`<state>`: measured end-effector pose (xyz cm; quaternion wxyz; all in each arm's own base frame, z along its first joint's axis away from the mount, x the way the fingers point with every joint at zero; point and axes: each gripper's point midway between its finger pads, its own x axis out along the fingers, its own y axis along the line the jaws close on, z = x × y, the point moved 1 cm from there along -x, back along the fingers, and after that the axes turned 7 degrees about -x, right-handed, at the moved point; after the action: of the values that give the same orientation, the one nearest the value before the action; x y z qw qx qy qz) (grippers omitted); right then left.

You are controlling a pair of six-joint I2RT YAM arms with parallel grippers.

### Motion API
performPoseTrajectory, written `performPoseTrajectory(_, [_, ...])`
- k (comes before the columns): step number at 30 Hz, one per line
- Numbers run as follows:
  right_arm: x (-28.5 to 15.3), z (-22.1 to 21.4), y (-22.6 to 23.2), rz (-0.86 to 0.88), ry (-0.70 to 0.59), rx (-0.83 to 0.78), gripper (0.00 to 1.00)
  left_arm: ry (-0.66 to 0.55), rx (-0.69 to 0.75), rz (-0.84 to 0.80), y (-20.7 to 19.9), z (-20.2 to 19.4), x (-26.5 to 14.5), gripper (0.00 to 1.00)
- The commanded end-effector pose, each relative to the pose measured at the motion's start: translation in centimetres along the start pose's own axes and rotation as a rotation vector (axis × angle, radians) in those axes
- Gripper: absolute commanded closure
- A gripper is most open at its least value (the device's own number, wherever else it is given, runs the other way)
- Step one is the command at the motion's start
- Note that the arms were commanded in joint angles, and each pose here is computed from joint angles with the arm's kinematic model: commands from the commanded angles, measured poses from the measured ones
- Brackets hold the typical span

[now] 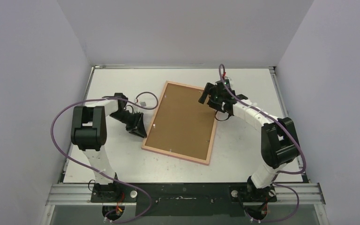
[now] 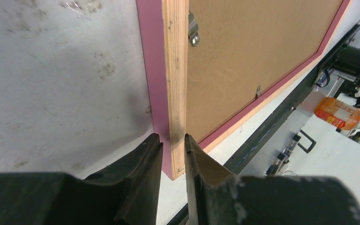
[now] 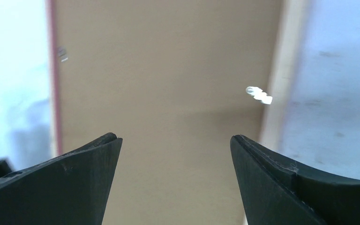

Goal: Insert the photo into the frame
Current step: Adjust the photo frame at the center of the board.

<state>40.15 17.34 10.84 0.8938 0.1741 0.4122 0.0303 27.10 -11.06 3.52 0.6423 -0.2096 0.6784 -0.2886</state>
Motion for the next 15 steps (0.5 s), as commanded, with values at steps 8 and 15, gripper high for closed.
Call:
performPoseTrajectory(8, [-2.7,-4.2,16.4,0.575,-0.009,-0.382,0.10,-0.188,-0.060,-0.003,-0.8,5.8,-1.3,0.78])
performPoseTrajectory(15, [-2.2,-8.0,21.2,0.671,0.006,-0.477,0.10,-0.187,-0.086,0.000,-0.1,6.7,-0.6,0.84])
